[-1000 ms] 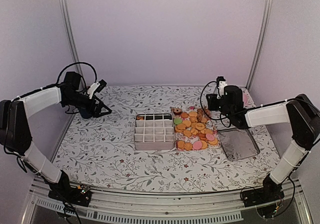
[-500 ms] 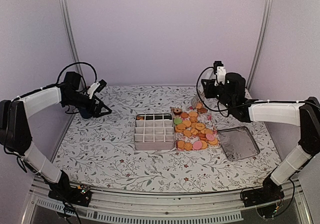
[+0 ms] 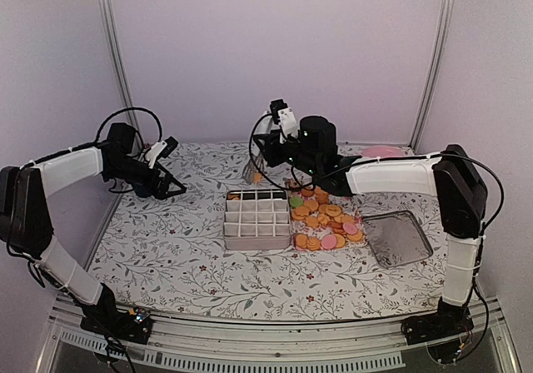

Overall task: Pack the cookies
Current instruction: Place the fake cookies in the empty pocket of the box.

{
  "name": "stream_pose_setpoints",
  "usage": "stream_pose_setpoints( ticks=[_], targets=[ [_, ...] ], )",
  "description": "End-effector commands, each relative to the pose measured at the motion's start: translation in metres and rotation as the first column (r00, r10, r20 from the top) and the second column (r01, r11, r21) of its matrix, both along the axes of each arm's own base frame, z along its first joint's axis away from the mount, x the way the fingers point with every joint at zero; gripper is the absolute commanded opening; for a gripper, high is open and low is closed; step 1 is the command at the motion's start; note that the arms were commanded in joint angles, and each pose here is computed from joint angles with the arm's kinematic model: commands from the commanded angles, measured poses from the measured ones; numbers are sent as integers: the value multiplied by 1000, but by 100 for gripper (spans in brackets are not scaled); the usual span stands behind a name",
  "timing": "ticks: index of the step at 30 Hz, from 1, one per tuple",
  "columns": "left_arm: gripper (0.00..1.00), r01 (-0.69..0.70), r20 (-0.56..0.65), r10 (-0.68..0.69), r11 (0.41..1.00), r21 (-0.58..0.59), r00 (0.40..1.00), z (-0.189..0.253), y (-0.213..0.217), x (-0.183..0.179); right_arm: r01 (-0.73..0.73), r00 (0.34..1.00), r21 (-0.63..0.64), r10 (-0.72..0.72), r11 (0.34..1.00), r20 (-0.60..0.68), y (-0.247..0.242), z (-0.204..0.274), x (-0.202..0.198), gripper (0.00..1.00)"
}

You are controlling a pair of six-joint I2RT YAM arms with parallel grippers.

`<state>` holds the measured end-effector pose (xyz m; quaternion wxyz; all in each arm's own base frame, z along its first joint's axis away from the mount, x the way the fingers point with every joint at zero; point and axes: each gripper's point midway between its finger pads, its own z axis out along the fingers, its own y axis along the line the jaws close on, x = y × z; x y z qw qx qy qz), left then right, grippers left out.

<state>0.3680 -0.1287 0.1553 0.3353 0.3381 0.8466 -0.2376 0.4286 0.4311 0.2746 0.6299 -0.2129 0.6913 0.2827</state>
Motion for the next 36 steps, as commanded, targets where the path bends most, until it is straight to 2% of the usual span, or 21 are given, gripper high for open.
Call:
stream_pose_setpoints(
  ticks=[1, 7, 14, 17, 27, 36],
  targets=[
    [99, 5, 22, -5, 1000, 5, 1000, 2, 3, -3, -50, 999, 1, 50, 999, 12, 25, -6, 2, 14],
    [99, 11, 26, -11, 1000, 12, 1000, 1, 4, -5, -61, 998, -21, 60, 998, -19, 35, -30, 8, 14],
    [99, 11, 29, -11, 1000, 14, 1000, 1, 4, -5, -72, 997, -30, 71, 997, -39, 35, -36, 5, 18],
    [99, 10, 33, -10, 1000, 15, 999, 2, 4, -5, -79, 996, -30, 78, 996, -46, 34, -38, 1, 23],
    [99, 10, 38, -10, 1000, 12, 999, 4, 4, -5, -97, 995, -35, 96, 995, -30, 36, -29, -12, 35],
    [99, 11, 51, -12, 1000, 10, 999, 9, 4, -5, -116, 993, -15, 115, 993, -15, 36, -16, -18, 37]
  ],
)
